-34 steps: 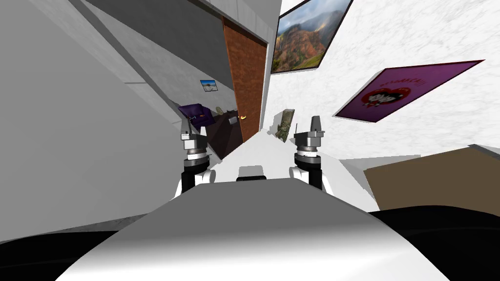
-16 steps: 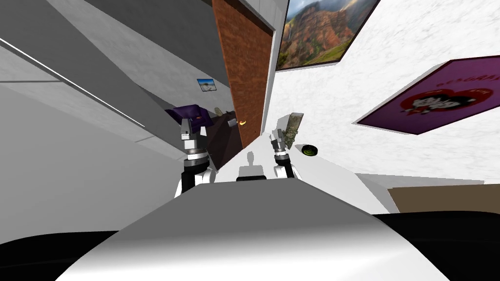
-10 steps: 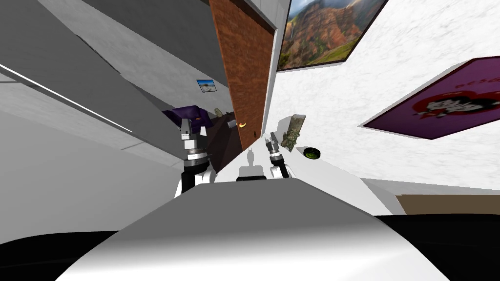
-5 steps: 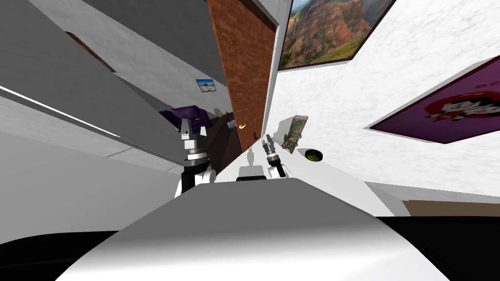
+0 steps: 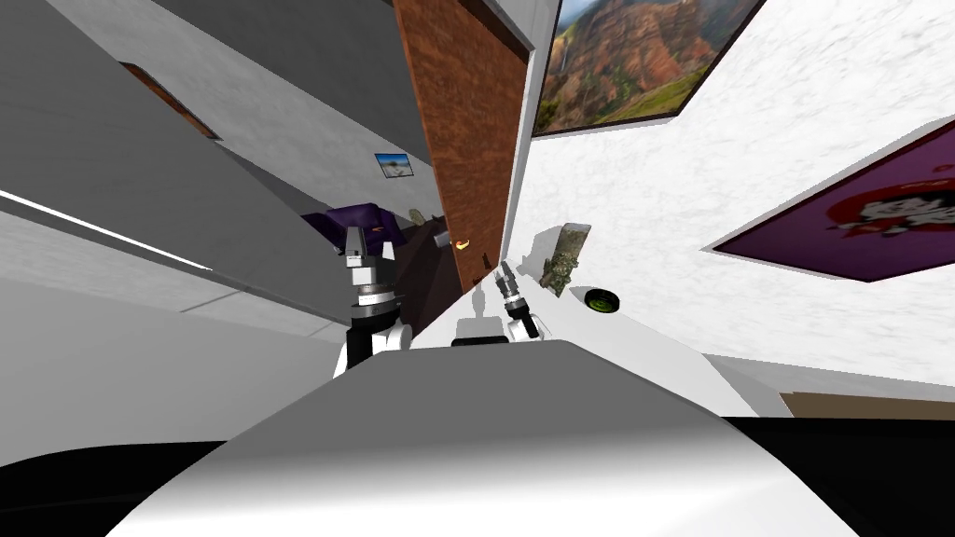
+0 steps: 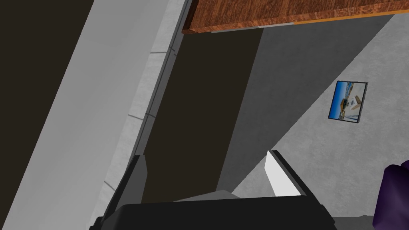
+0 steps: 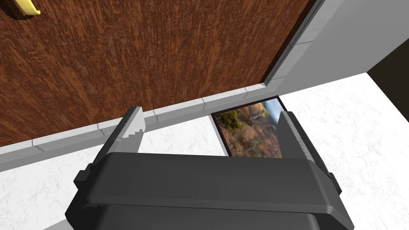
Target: Push the door open
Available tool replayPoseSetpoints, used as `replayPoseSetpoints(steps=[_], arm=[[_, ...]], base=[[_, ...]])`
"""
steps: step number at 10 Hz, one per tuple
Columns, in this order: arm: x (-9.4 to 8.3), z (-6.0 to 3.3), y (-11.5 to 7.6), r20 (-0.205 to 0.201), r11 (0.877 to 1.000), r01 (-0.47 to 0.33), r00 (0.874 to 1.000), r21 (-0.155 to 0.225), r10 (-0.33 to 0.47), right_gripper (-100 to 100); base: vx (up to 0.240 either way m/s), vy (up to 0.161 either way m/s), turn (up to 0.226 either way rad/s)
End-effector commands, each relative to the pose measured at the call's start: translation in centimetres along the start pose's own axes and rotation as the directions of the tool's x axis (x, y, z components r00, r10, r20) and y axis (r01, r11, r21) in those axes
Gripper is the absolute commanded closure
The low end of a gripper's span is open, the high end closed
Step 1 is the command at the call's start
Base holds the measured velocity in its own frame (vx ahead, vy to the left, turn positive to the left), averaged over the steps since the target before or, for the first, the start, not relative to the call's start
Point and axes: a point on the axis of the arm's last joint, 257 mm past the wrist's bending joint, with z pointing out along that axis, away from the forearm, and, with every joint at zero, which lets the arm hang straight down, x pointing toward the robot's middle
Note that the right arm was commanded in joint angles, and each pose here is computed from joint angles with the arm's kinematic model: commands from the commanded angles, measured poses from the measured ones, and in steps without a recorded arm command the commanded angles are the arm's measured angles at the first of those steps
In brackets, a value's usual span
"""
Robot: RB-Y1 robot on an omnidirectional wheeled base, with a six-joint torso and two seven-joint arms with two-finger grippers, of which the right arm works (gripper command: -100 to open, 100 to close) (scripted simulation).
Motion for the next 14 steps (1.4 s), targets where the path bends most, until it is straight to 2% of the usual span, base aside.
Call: replayPoseSetpoints(steps=[1,14], arm=[[1.3,-0.22,-1.5,-0.028,0.999,-0.017,0.999,0.028,0.018,-100],[6.6,-1.95,-8.4,-0.144,0.986,-0.058,0.986,0.156,0.081,-100]], base=[[0.186,-0.042,0.015],[0.106,-0.008,0.005]])
